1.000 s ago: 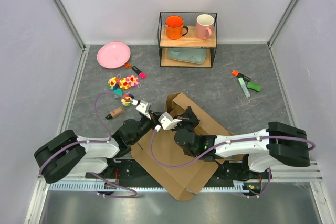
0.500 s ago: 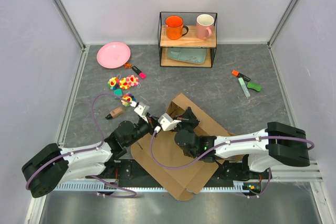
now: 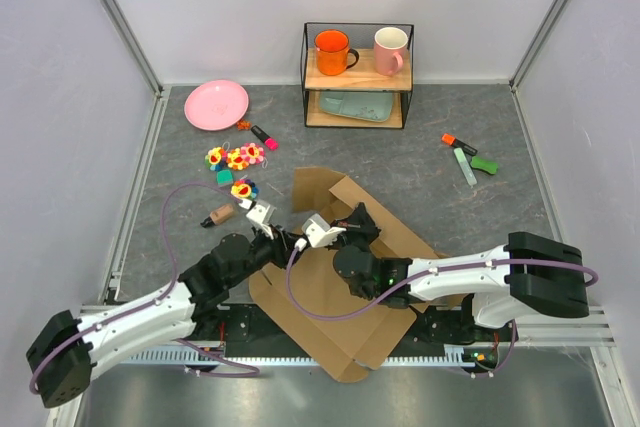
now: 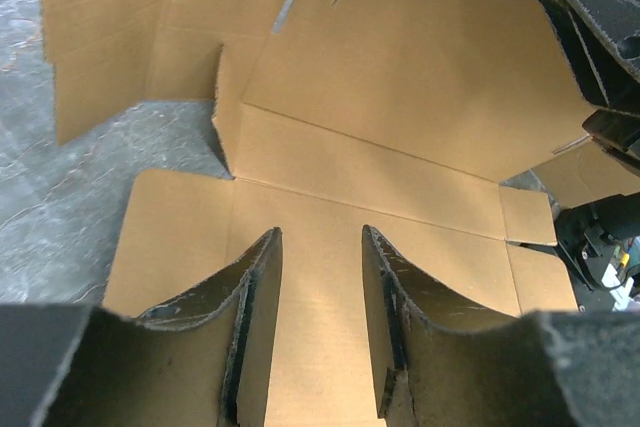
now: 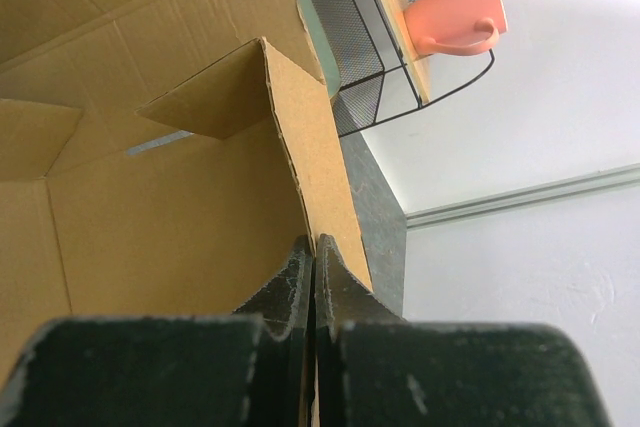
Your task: Fold the paper box
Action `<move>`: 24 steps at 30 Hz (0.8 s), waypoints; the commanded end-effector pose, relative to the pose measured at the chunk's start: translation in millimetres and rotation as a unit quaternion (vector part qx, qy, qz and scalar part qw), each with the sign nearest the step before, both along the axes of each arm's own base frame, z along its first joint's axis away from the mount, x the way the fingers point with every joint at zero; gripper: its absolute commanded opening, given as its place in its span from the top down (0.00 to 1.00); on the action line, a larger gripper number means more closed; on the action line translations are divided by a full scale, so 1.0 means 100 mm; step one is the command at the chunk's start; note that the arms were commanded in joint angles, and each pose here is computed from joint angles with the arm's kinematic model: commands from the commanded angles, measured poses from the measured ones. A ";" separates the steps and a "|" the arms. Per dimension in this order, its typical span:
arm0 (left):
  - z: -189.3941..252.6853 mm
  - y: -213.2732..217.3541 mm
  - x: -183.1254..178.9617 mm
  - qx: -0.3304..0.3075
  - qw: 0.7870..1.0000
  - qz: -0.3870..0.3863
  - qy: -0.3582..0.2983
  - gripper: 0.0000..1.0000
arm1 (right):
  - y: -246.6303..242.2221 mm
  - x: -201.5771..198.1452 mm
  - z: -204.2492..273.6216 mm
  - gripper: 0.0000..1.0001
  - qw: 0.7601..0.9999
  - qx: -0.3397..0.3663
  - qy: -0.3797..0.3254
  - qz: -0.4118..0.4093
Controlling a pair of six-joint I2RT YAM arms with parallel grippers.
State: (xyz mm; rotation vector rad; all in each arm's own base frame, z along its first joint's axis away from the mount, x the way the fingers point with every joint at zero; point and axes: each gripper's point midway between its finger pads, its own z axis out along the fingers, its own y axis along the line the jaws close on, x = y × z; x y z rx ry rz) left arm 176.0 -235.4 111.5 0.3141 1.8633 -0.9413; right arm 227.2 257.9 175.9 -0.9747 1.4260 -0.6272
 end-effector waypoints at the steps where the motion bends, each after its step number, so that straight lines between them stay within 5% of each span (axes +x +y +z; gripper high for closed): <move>1: 0.24 0.20 0.07 -0.008 0.998 0.059 0.007 0.55 | -0.03 -0.09 -0.63 1.00 0.994 -0.076 0.061 0.044; 4: 0.48 0.47 0.21 -0.022 0.990 0.139 -0.018 0.53 | -0.03 -0.10 -0.62 1.00 0.994 -0.076 0.060 0.044; 10: 1.18 1.07 0.69 -0.036 0.934 0.334 -0.119 0.39 | -0.02 -0.11 -0.62 1.00 0.994 -0.082 0.059 0.048; 14: 1.17 0.79 1.14 0.007 0.952 0.290 -0.099 0.37 | -0.01 -0.12 -0.63 1.00 0.993 -0.085 0.060 0.051; 20: 1.14 0.70 1.75 -0.023 0.974 0.219 -0.057 0.38 | 0.01 -0.15 -0.64 1.00 0.993 -0.084 0.064 0.058; 24: 0.83 0.62 2.11 -0.051 0.986 0.160 0.017 0.48 | 0.03 -0.15 -0.68 1.00 0.992 -0.086 0.067 0.059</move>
